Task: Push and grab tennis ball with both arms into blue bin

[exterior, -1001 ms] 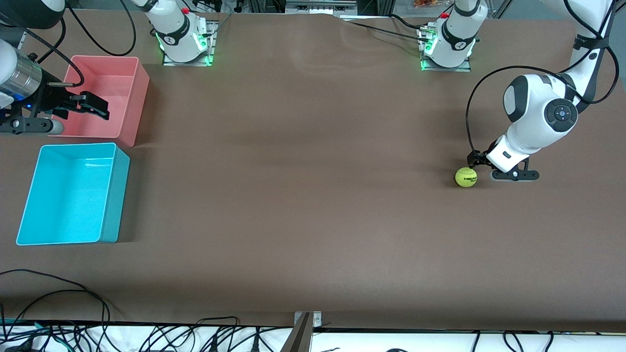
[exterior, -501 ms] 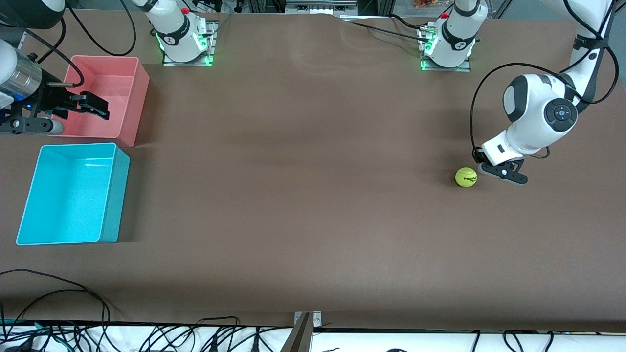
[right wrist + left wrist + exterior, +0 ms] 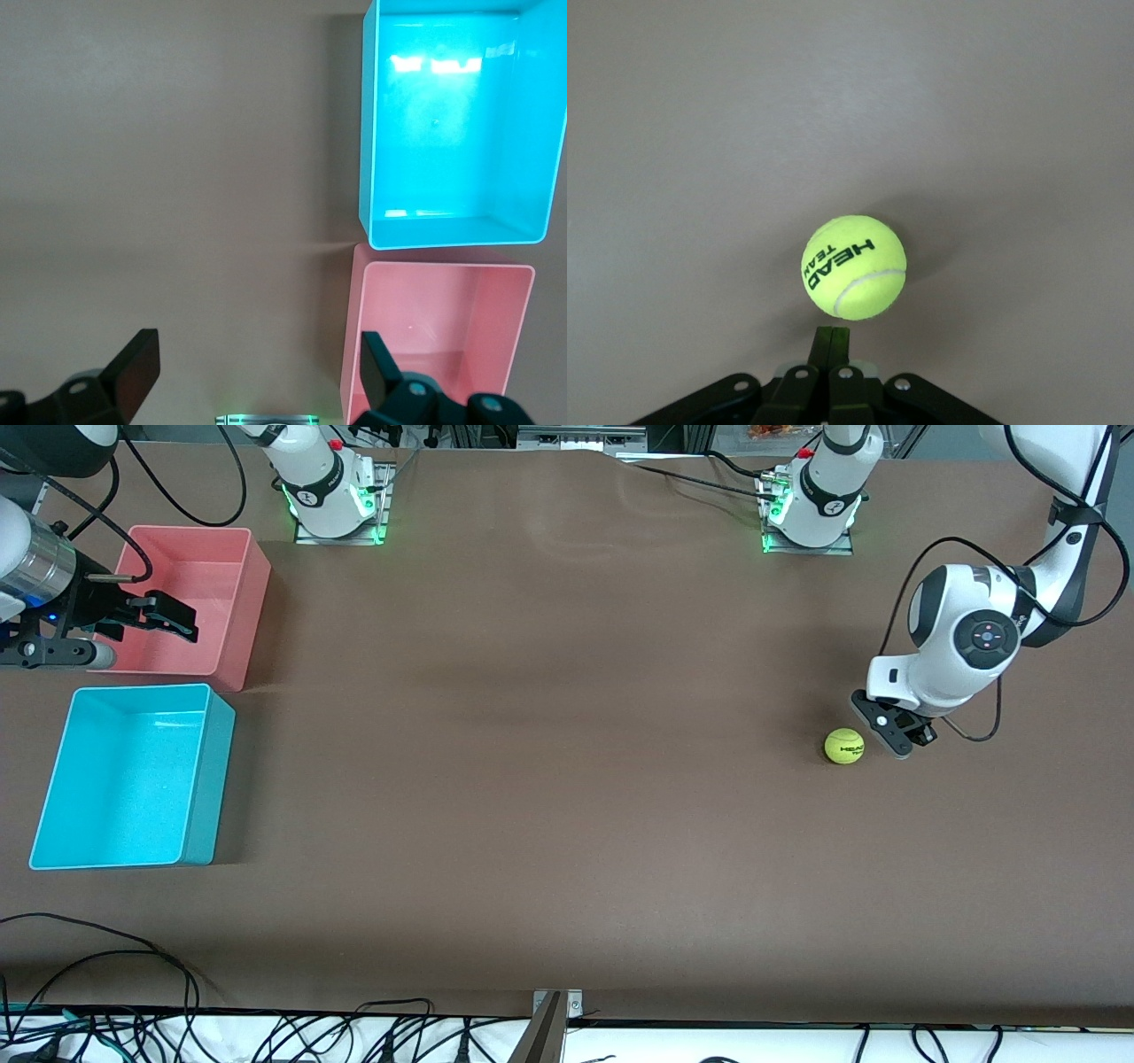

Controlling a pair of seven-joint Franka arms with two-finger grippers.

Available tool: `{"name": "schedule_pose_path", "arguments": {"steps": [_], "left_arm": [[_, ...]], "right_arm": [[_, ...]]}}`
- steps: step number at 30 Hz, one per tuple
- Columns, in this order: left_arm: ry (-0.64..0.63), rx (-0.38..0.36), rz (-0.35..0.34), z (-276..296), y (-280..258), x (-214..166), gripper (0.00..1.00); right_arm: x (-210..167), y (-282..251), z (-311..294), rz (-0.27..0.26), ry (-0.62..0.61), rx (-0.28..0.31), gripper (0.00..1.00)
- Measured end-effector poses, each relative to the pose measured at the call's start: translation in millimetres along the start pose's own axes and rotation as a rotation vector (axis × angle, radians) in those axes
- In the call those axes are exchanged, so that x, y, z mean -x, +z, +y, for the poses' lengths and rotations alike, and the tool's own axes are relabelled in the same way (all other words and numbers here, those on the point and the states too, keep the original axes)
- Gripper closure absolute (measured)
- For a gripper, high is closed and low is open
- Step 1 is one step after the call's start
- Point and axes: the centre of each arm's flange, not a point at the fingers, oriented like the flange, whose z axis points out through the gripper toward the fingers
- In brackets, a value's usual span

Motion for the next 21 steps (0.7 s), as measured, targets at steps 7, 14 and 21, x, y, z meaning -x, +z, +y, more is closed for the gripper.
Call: {"name": "schedule_pose_path", "arguments": {"steps": [7, 14, 21], "left_arm": [[0.15, -0.038, -0.078, 0.3, 12.8, 1.2, 0.99], [0.177, -0.048, -0.048, -6.1, 44.9, 5.1, 0.99], [0.192, -0.049, -0.03, -11.5, 67.3, 6.7, 0.99]], "right_arm": [[0.0, 0.0, 0.0, 0.0, 0.0, 0.0, 0.0], [0.0, 0.0, 0.0, 0.0, 0.0, 0.0, 0.0], [0.0, 0.0, 0.0, 0.0, 0.0, 0.0, 0.0]]}}
